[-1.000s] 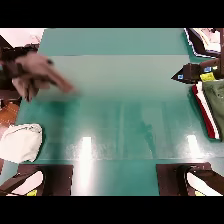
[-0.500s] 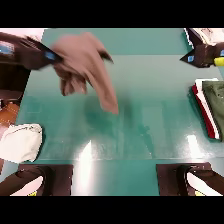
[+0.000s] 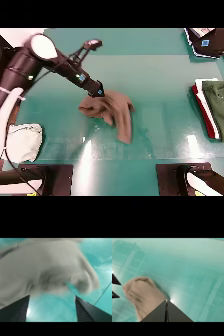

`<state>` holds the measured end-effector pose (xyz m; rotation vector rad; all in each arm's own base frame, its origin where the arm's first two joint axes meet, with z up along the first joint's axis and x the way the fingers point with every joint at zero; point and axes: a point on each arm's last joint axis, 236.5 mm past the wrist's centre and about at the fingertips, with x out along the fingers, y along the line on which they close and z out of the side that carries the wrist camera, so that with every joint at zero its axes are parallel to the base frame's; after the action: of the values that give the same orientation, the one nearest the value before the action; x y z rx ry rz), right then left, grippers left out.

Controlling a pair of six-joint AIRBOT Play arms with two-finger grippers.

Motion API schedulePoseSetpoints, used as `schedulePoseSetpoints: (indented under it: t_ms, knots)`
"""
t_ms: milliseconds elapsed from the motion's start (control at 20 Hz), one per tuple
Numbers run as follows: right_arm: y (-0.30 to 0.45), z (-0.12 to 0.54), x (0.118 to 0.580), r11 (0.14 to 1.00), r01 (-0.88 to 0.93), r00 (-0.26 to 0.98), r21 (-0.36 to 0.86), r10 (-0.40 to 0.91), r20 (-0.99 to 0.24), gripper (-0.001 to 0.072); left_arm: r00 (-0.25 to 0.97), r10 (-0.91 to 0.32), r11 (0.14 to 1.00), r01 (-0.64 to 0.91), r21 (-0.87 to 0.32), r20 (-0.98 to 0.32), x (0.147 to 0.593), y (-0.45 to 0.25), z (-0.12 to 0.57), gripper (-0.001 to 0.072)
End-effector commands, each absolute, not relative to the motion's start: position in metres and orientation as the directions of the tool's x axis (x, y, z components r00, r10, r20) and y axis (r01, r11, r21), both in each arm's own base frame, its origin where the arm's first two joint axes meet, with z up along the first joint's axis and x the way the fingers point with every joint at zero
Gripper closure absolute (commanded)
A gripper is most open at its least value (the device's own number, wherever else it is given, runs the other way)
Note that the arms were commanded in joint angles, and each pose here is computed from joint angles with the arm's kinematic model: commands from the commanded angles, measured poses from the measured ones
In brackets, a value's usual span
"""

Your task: Fold the shirts.

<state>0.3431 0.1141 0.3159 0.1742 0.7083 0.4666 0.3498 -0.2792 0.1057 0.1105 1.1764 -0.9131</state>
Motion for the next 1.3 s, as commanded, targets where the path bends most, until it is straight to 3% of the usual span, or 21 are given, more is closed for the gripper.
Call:
schedulePoseSetpoints:
  t_ms: [0,250,400,500,800,1150,1200,1250]
  knots:
    - [0.114,0.316,0.341,0.884,-0.354,0.657,0.304,0.467,-0.592,0.0691,0.043,-0.538,0.704,0.573,-0.42,-0.842,0.354,-0.263,0.089,0.0096]
    - [0.114,0.315,0.342,0.885,-0.353,0.657,0.304,0.466,-0.593,0.0691,-0.016,-0.598,0.723,0.421,-0.548,-0.801,0.3,-0.254,0.048,0.0096]
    - [0.114,0.315,0.343,0.885,-0.352,0.659,0.305,0.466,-0.59,0.0692,0.004,-0.744,0.66,0.157,-0.735,-0.668,0.276,-0.278,0.006,0.0096]
    - [0.114,0.315,0.343,0.885,-0.352,0.659,0.306,0.466,-0.591,0.0691,0.065,-0.773,0.633,0.013,-0.774,-0.631,0.273,-0.281,-0.023,0.0097]
    - [0.114,0.314,0.342,0.884,-0.354,0.654,0.307,0.468,-0.595,0.0692,0.27,-0.716,0.672,0.012,-0.741,-0.644,0.297,-0.298,-0.047,0.0097]
    - [0.114,0.313,0.341,0.883,-0.354,0.648,0.308,0.469,-0.601,0.0691,0.265,-0.763,0.606,-0.024,-0.795,-0.59,0.305,-0.323,-0.052,0.0099]
    - [0.114,0.311,0.339,0.883,-0.354,0.64,0.307,0.469,-0.609,0.0692,0.273,-0.765,0.602,-0.015,-0.798,-0.583,0.309,-0.325,-0.047,0.0226]
    - [0.114,0.308,0.336,0.883,-0.355,0.628,0.308,0.469,-0.62,0.0691,0.279,-0.769,0.601,0.009,-0.799,-0.575,0.312,-0.327,-0.042,0.0511]
